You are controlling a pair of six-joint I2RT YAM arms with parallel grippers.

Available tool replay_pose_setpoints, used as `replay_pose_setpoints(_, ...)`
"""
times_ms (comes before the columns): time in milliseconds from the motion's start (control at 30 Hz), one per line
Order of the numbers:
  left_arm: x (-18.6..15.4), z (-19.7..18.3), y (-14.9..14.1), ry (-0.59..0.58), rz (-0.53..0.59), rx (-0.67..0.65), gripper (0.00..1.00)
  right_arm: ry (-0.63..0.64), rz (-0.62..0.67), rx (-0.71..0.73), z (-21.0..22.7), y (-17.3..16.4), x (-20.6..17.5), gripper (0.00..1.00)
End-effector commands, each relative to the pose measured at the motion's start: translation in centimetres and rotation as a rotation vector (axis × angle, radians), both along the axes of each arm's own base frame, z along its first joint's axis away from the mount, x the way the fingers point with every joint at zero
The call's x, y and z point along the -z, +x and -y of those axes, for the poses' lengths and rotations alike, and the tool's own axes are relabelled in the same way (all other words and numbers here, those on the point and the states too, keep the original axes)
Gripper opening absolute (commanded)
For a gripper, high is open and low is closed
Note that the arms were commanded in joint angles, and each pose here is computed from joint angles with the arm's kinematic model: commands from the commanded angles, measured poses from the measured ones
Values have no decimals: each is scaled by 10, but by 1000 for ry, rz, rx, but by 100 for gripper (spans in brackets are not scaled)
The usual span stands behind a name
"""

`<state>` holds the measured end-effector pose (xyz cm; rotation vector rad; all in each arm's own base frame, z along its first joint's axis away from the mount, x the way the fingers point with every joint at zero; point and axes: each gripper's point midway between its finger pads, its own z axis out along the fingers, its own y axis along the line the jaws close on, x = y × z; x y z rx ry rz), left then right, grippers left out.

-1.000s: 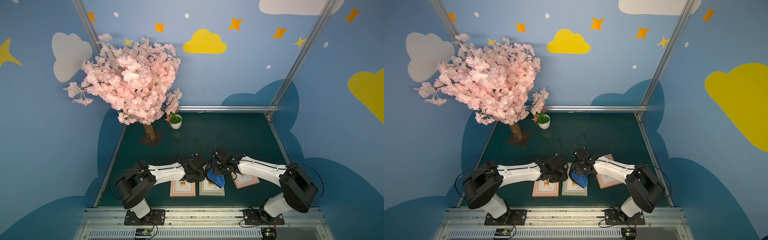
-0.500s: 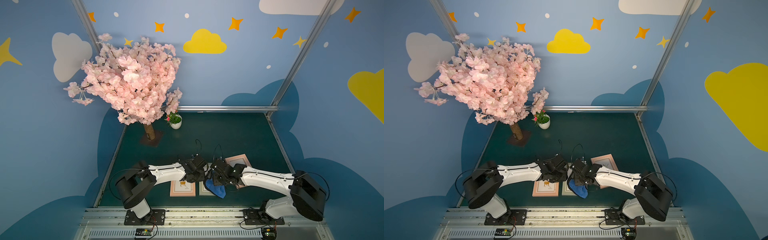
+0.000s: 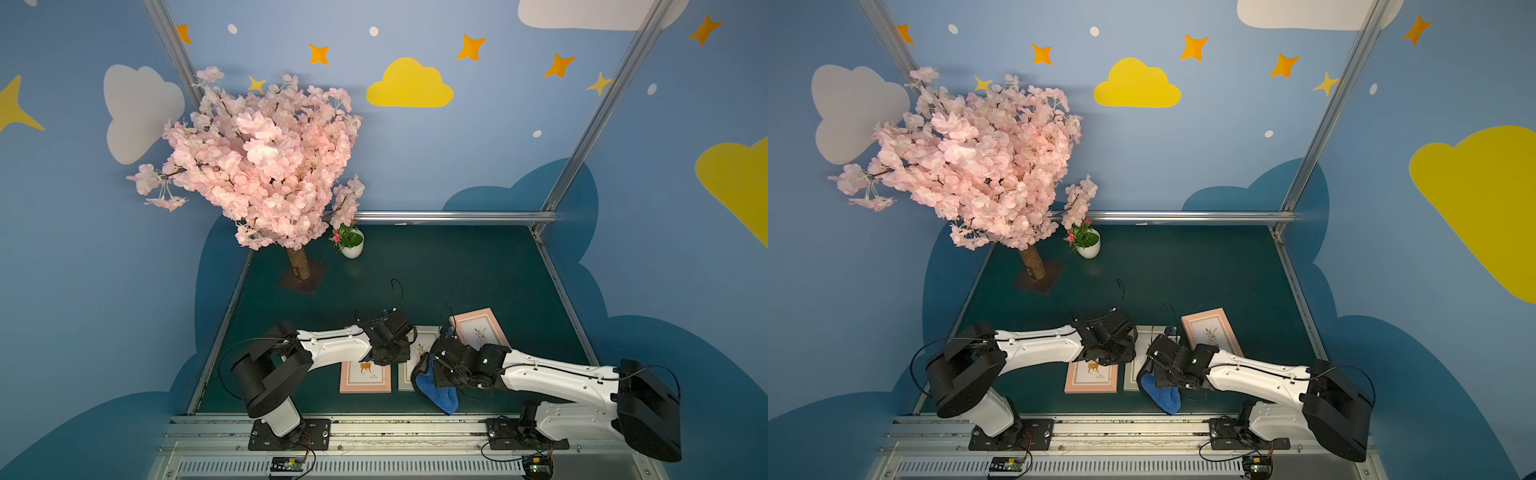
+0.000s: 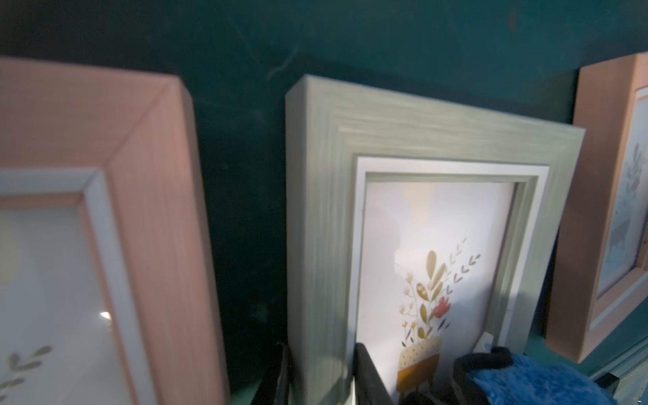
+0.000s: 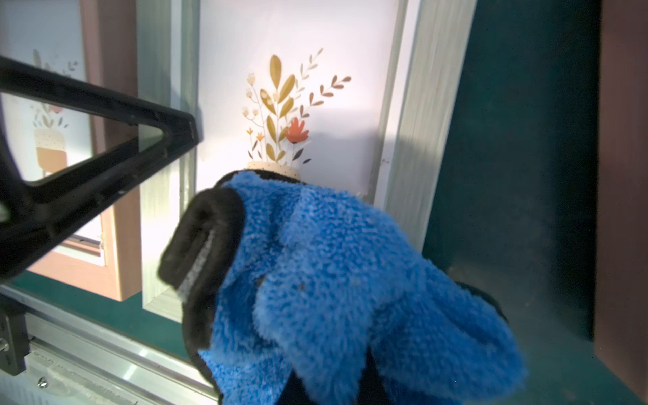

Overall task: Wipe the picture frame with a cloth
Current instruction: Wipe the dirt from the picture frame.

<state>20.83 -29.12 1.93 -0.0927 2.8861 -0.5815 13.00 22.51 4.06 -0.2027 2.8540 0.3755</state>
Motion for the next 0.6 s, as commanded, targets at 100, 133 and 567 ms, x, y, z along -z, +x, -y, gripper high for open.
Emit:
replay_pose_setpoints(100, 35, -24, -22, 79, -100, -37, 3, -257, -65, 6, 32, 3, 25, 0)
replay_pose_setpoints(133, 36, -24, -22, 79, -102, -37, 3, -260, -63, 10, 32, 8, 25, 0)
replay_pose_setpoints(567, 40, -24, -26, 55, -111, -41, 3, -98, -24, 25, 7, 102, 17, 0)
